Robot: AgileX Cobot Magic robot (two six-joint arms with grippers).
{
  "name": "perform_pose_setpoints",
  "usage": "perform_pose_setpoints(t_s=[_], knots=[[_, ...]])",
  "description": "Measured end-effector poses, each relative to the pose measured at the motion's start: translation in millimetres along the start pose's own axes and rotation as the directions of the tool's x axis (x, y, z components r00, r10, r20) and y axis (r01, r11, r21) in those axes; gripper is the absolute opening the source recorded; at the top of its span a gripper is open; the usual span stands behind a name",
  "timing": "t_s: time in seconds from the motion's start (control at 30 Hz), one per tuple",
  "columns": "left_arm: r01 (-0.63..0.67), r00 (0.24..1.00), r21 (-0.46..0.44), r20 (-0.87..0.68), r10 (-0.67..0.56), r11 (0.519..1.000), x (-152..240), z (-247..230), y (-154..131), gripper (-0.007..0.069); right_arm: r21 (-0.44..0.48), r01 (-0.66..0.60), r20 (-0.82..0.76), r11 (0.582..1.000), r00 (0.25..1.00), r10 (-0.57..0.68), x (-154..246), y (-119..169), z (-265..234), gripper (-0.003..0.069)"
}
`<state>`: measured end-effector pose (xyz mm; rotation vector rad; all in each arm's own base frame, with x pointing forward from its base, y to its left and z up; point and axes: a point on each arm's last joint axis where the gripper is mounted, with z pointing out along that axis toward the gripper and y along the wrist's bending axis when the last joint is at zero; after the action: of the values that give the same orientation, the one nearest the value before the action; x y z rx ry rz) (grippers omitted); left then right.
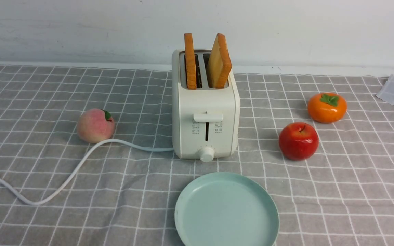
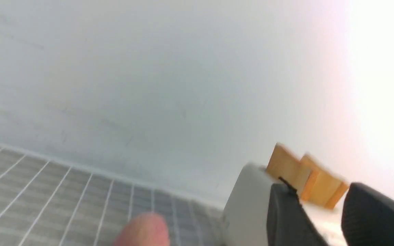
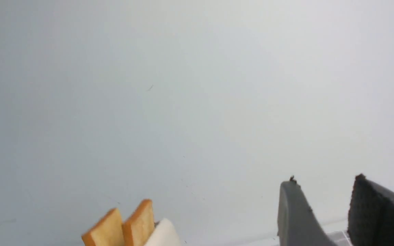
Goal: Take toasted bread from bread machine on grey coffee table place on plate.
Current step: 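Grasp the toast slice in the toaster and pull it up out of the slot with the right gripper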
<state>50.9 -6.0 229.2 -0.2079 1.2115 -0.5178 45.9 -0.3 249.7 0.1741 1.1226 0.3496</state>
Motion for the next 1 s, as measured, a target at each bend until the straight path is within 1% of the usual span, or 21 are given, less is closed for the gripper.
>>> perform_pose_setpoints(t_s=[0.03,0.07,0.1,0.13,0.17,0.2,0.23,0.27,0.3,0.37,0.47,0.53,0.57,0.6,0.63,0.67,0.73,0.87,0.93,0.97,1.0], knots=[[0.008,1.0,0.007,0.019,-0.008,1.0,-2,0,-1,0.0238,-0.002,-0.003,0.005,1.0,1.0,0.003,-3,1,1,0.0239],[0.066,0.994,0.021,0.087,-0.068,0.998,-9,0,-2,0.0238,-0.015,-0.015,0.033,1.0,0.999,0.016,-20,7,4,0.0239],[0.104,0.987,0.025,0.118,-0.106,0.994,-15,0,-3,0.0238,-0.024,-0.019,0.047,1.0,0.999,0.02,-33,12,7,0.0239],[0.104,0.987,0.028,0.123,-0.106,0.994,-16,0,-4,0.0238,-0.025,-0.021,0.049,0.999,0.999,0.022,-36,13,8,0.0239],[0.158,0.971,0.036,0.174,-0.162,0.987,-30,1,-8,0.0238,-0.035,-0.025,0.059,0.999,0.998,0.027,-55,20,14,0.0239],[0.169,0.967,0.04,0.189,-0.173,0.985,-35,2,-9,0.0238,-0.037,-0.026,0.059,0.999,0.998,0.028,-60,23,16,0.0239],[0.188,0.944,0.068,0.263,-0.199,0.98,-61,2,-19,0.0238,-0.044,-0.033,0.051,0.998,0.998,0.035,-83,32,27,0.0239],[0.197,0.933,0.077,0.292,-0.211,0.977,-73,2,-24,0.0238,-0.046,-0.033,0.039,0.998,0.999,0.035,-92,36,35,0.0239],[0.19,0.923,0.089,0.324,-0.209,0.978,-89,3,-31,0.0238,-0.047,-0.034,0.019,0.998,0.999,0.035,-106,42,42,0.0239],[0.145,0.926,0.077,0.339,-0.163,0.986,-116,12,-44,0.0238,-0.045,-0.025,-0.041,0.999,0.999,0.023,-129,52,63,0.0239],[0.073,0.957,0.053,0.277,-0.085,0.996,-137,29,-59,0.0238,-0.036,0.01,-0.118,0.999,0.993,-0.015,-142,59,83,0.0239],[0.001,0.996,0.031,0.085,-0.004,1.0,-147,57,-73,0.0238,-0.015,0.103,-0.249,0.995,0.963,-0.104,-144,61,108,0.0239],[-0.002,0.998,0.031,0.066,0.0,1.0,-147,59,-74,0.0238,-0.013,0.105,-0.262,0.994,0.959,-0.105,-142,61,110,0.0239],[-0.027,0.991,0.025,-0.128,0.03,0.999,-143,80,-80,0.0238,-0.005,0.18,-0.332,0.984,0.927,-0.172,-135,58,120,0.0239],[-0.027,0.976,0.021,-0.217,0.031,0.999,-139,88,-82,0.0238,0.0,0.22,-0.379,0.976,0.903,-0.203,-128,55,125,0.0239],[-0.035,0.937,0.017,-0.346,0.038,0.999,-132,100,-83,0.0238,0.004,0.256,-0.432,0.967,0.872,-0.229,-120,51,130,0.0239],[-0.04,0.849,0.005,-0.527,0.037,0.999,-119,115,-83,0.0238,0.012,0.281,-0.513,0.96,0.826,-0.235,-108,46,136,0.0239],[-0.054,0.695,-0.023,-0.719,0.021,0.998,-95,133,-77,0.0238,0.052,0.247,-0.638,0.968,0.754,-0.158,-87,40,143,0.0239],[-0.054,0.628,-0.048,-0.778,-0.003,0.997,-82,141,-72,0.0238,0.086,0.192,-0.731,0.978,0.679,-0.069,-70,37,148,0.0239],[-0.05,0.623,-0.051,-0.782,-0.009,0.997,-81,142,-72,0.0238,0.086,0.184,-0.731,0.979,0.68,-0.063,-68,38,149,0.0239],[-0.039,0.604,-0.066,-0.797,-0.029,0.997,-77,145,-70,0.0238,0.099,0.169,-0.766,0.981,0.643,-0.033,-61,37,151,0.0239]])
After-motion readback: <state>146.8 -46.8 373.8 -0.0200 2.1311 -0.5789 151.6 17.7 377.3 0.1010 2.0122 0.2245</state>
